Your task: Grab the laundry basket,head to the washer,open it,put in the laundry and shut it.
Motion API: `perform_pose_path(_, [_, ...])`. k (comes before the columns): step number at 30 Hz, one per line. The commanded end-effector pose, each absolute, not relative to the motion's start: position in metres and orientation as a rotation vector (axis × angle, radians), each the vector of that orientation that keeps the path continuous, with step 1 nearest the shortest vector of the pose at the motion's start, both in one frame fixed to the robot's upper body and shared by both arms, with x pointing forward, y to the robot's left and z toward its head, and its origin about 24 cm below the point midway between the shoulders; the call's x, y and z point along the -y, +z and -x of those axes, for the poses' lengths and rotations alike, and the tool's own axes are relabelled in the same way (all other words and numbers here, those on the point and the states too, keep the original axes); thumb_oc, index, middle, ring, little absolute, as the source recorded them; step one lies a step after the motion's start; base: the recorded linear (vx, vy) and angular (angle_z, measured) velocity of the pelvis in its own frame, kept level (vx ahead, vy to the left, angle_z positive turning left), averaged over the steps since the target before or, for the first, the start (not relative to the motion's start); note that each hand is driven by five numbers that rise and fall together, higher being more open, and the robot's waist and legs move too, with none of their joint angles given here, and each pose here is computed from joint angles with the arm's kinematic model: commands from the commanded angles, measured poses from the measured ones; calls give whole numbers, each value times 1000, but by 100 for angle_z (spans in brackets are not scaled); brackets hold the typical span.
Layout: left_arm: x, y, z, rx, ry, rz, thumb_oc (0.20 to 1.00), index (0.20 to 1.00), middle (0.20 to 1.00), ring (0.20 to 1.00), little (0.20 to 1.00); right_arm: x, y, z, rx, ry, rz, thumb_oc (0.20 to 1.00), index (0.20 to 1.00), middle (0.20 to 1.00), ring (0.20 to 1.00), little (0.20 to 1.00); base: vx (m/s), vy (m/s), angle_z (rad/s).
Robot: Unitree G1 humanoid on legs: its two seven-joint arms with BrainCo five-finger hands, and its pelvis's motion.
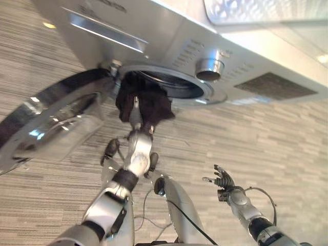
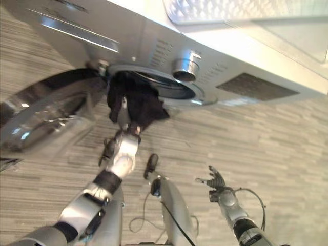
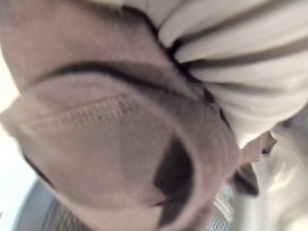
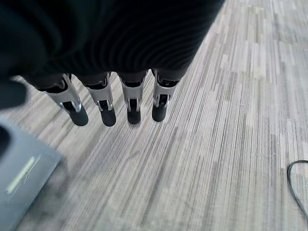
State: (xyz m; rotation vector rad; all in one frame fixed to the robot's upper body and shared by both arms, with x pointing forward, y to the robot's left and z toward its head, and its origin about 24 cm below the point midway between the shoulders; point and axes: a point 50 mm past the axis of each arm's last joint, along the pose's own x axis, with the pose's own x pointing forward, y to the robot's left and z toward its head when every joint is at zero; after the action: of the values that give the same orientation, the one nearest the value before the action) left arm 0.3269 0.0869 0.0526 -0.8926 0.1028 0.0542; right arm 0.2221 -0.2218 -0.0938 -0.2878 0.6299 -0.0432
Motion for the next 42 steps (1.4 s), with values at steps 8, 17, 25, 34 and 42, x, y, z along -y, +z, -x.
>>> perform_pose_path(8, [-61,36,-291,-139,-348,812,200,200,200,200,200,230,-111,-193,-731,-18,342,1000,1000,1000,1000,1000,-68,229,42])
perform_pose_path(17, [-75,18,-271,-212,-365,797,200,200,200,200,200,199,-109,-207,-690,125,421,1000,1000,1000,1000,1000,4,79,5])
perform_pose_path(25, [-71,31,-273,-188,-422,783,200,200,200,200,200,189,-85,-240,-534,166,554,1000,1000,1000,1000,1000,140,-270,32])
perform_pose_path(34, [-72,47,-283,-115,-357,813,200,200,200,200,200,211,-56,-264,-411,-12,460,1000,1000,1000,1000,1000,94,-206,60])
perform_pose_path(42, [-69,53,-309,-96,-184,843,200,200,200,200,200,209,-60,-254,-417,-20,463,1000,1000,1000,1000,1000,20,53,-14])
